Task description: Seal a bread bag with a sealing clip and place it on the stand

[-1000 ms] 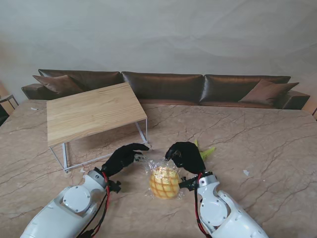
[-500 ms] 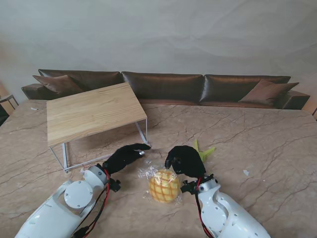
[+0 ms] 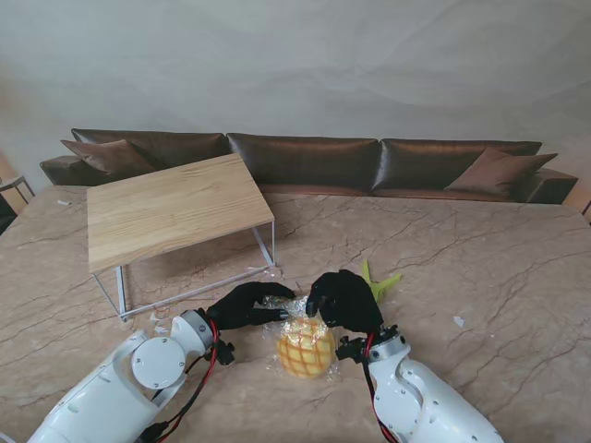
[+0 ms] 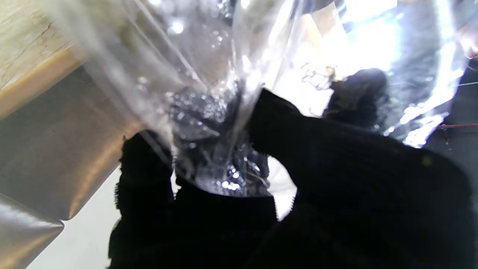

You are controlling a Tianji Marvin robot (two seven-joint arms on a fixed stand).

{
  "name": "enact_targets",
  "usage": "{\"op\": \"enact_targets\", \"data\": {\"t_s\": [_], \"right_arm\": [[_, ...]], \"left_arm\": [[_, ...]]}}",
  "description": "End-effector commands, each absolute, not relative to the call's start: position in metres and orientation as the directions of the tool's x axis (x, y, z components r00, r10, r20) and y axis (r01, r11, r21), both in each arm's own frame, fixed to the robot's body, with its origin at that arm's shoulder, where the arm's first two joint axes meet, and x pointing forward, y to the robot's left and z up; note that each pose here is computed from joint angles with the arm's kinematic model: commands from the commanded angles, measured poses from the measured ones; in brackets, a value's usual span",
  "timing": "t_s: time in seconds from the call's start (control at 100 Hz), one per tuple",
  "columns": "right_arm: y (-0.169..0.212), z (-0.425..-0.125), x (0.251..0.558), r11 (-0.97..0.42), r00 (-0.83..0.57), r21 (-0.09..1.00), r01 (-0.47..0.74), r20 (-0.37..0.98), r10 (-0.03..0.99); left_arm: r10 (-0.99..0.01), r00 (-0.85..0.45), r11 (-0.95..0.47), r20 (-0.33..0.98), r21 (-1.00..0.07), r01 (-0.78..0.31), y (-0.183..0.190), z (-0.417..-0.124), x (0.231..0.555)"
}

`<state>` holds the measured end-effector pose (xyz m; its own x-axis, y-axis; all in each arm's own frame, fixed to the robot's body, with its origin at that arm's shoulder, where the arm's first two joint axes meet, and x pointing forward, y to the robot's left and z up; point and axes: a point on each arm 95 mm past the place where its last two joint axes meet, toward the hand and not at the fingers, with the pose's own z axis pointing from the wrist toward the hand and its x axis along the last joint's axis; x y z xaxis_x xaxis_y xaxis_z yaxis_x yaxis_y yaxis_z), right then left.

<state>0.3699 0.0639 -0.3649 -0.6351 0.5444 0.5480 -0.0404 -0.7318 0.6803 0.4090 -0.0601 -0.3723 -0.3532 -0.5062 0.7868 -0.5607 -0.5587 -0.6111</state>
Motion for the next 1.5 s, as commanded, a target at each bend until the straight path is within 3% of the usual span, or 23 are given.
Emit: {"op": "enact_targets", "data": {"t_s": [0.0, 0.26, 0.53, 0.74, 0.96, 1.31, 1.49], "right_arm": [[0.067, -0.363, 0.370, -0.729, -0.644, 0.683, -0.045, 0.538, 0.544], [0.052, -0.360, 0.362, -0.653, -0.640, 0.756, -0.056, 0.475, 0.604], [0.021, -0.340, 0.334, -0.498, -0.634, 0.865, 0.066, 0.422, 0.648], [0.021, -0.316, 0.324, -0.619, -0.572, 0.776, 0.122, 0.565, 0.595], [0.039, -0.306, 0.337, -0.654, -0.436, 0.755, 0.054, 0.607, 0.665], [0.060, -0.327, 0.370, -0.551, -0.358, 0.801, 0.235, 0.598, 0.717], [0.064, -0.339, 0.385, -0.567, -0.360, 0.787, 0.244, 0.616, 0.701]], "left_arm": [[-0.500, -0.362, -0.549, 0.787, -0.611, -0.570, -0.063, -0.375, 0.407], [-0.468, -0.323, -0.607, 0.822, -0.565, -0.559, -0.066, -0.376, 0.404], [-0.491, -0.308, -0.649, 0.815, -0.578, -0.495, -0.063, -0.375, 0.405], [-0.492, -0.328, -0.675, 0.806, -0.592, -0.441, -0.062, -0.371, 0.403], [-0.513, -0.379, -0.683, 0.770, -0.634, -0.362, -0.062, -0.365, 0.395], [-0.500, -0.409, -0.698, 0.763, -0.635, -0.331, -0.060, -0.361, 0.384], [-0.490, -0.411, -0.703, 0.769, -0.627, -0.335, -0.054, -0.362, 0.381]]}}
